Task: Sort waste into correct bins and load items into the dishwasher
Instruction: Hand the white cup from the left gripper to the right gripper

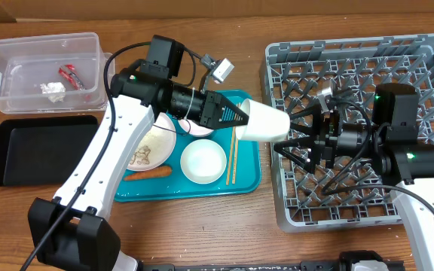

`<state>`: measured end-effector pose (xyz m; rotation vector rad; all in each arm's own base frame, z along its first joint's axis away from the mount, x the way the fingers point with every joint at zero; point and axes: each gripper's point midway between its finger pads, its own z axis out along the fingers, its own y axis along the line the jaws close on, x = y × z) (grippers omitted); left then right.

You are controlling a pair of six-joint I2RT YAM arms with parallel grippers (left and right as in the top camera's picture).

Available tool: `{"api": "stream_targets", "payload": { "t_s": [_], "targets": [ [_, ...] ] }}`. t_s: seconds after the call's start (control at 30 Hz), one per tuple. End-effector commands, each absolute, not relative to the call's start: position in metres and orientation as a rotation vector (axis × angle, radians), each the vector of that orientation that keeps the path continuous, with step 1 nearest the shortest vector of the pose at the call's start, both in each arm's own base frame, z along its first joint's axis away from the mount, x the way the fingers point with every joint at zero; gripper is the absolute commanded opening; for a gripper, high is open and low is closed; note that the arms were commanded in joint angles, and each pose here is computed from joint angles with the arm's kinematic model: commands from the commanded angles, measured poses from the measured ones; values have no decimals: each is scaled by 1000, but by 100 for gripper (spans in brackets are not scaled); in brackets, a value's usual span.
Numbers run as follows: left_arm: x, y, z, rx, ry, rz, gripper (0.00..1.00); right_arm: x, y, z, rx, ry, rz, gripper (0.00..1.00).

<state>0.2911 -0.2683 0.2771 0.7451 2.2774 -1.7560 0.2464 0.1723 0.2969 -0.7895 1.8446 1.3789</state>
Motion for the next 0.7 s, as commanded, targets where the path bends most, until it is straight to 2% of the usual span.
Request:
{"api": "stream_targets", "payload": {
  "t_s": [0.0, 0.27, 0.33, 0.43, 0.67],
  "targets": [
    [279, -278, 292, 800, 2199, -1849, 4, 233, 177, 320, -892, 1700, 1449, 100],
    [270, -292, 291, 841, 2211, -1856, 4, 234, 177, 321, -903, 1685, 1438, 97],
    [269, -293, 290, 845, 2217, -1848, 4, 235, 177, 322, -907, 1679, 1432, 92],
    [271, -293, 288, 825, 2241, -1836, 4, 235, 177, 323, -913, 1672, 1426, 79],
    [271, -293, 288, 823, 2242, -1836, 4, 235, 177, 323, -912, 1672, 1426, 69]
  ]
}}
